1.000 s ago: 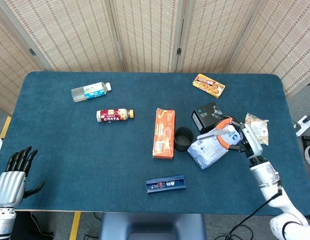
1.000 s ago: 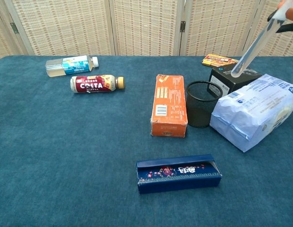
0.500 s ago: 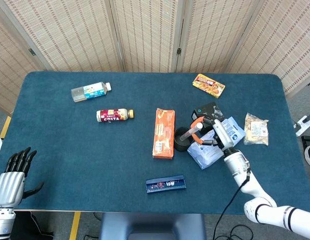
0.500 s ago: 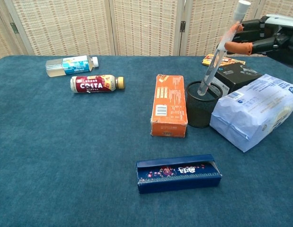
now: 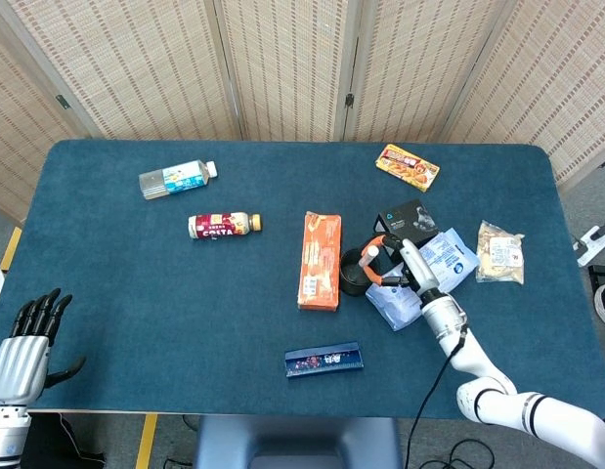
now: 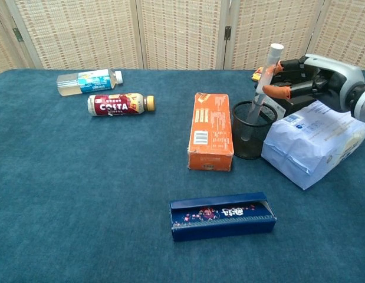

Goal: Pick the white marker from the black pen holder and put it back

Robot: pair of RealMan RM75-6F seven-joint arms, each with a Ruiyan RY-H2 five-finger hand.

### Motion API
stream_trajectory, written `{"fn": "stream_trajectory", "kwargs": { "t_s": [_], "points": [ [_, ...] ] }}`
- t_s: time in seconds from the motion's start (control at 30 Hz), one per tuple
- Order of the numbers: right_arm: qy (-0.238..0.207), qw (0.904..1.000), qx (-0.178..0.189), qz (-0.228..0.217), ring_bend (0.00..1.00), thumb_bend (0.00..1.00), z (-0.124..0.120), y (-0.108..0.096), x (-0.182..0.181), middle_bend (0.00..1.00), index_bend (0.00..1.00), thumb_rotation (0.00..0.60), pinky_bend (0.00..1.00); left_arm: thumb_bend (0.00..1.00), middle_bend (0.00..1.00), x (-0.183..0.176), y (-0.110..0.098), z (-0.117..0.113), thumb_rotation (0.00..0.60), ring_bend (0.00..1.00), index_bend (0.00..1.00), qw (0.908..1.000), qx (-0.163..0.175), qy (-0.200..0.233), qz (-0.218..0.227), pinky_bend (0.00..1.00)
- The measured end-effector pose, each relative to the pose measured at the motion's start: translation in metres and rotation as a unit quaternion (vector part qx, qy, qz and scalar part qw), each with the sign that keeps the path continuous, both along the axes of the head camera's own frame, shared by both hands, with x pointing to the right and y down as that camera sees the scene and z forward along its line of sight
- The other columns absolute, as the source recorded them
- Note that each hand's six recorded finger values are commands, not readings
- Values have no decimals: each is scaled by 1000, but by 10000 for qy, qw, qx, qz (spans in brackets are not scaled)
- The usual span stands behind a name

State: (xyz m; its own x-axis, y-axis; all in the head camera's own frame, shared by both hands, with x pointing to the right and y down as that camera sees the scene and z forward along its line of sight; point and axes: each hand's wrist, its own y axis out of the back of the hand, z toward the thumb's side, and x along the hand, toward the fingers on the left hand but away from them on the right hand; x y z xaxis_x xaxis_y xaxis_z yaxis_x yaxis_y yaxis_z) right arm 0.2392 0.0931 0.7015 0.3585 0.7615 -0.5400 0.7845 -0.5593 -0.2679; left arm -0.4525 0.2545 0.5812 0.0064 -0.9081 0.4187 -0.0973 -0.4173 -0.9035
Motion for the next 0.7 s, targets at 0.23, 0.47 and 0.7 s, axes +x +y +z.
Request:
{"fn": "stream_trajectory", "kwargs": {
  "t_s": [0.23,0.47,0.7],
  "points": [
    [121,9993,125,-333,5,398,-6,-1,5,151,28,600,79,237,60,0,1,1,600,64,101,10000,-17,12,-2,100],
    [507,9936,813,-603,0,398,-36,-7,27,93,0,600,67,238,60,0,-1,0,600,64,101,10000,28,18,6,100],
    [1899,9613,1747,-969,0,398,-76,-2,72,102,0,600,67,237,60,2,-4,1,600,64,101,10000,41,34,34,100]
  ]
}}
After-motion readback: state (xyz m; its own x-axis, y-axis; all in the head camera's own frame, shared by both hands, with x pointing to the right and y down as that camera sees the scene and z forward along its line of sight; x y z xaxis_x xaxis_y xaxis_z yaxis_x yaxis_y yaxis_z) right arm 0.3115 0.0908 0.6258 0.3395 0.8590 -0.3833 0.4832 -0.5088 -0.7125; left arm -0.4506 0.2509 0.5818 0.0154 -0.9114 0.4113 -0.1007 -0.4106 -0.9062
